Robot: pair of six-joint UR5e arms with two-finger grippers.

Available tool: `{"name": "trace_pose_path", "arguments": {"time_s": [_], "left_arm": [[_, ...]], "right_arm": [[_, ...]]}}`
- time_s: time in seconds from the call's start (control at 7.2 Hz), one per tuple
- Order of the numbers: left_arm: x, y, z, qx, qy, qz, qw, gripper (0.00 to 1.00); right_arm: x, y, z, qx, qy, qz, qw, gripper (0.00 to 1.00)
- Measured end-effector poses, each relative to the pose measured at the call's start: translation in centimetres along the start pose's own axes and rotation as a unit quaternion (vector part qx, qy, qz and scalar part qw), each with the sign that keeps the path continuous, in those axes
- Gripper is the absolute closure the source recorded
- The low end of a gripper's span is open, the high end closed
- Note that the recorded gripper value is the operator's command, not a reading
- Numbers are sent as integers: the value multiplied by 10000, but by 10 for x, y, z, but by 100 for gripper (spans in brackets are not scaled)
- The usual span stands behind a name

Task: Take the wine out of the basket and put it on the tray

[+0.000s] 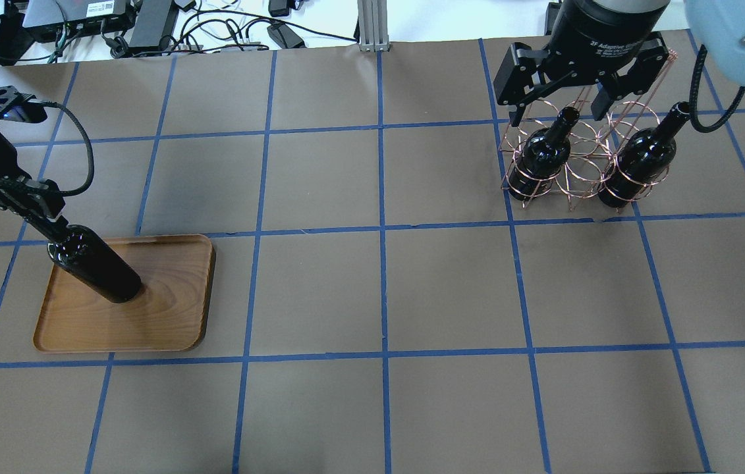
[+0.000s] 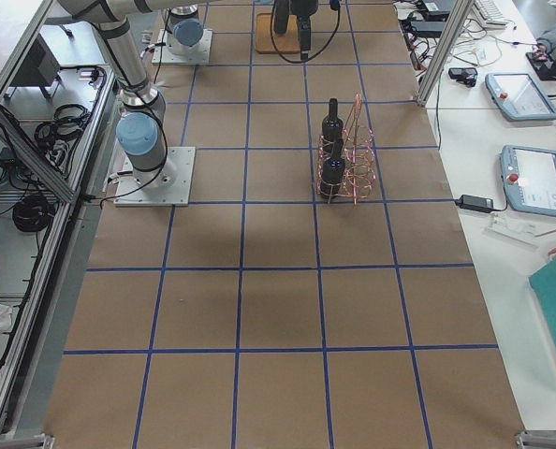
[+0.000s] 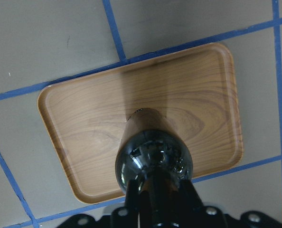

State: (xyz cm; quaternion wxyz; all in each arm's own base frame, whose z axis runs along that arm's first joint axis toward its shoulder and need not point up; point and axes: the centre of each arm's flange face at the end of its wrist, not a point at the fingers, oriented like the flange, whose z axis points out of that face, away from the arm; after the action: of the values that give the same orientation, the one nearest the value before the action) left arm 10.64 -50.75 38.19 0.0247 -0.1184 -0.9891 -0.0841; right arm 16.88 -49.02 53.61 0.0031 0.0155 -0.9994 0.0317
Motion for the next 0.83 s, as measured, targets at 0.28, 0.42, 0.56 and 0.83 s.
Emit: {"name": "trace_pose_path", "arguments": {"time_s": [0.28, 0.42, 0.56, 0.83], "left_arm": [[3, 3, -5, 3, -36, -198, 9998, 0], [7, 5, -12, 26, -84, -393, 9992, 0], [12, 5, -19, 101, -109, -590, 9981, 0], [38, -7, -43, 377, -175, -676, 9968, 0]], "right_arm": [[0, 0, 0, -4, -4, -2, 10000, 0], [0, 0, 0, -5, -2, -3, 10000, 0], [0, 0, 0, -5, 1, -2, 10000, 0], [0, 1, 0, -3, -6, -1, 10000, 0]]}}
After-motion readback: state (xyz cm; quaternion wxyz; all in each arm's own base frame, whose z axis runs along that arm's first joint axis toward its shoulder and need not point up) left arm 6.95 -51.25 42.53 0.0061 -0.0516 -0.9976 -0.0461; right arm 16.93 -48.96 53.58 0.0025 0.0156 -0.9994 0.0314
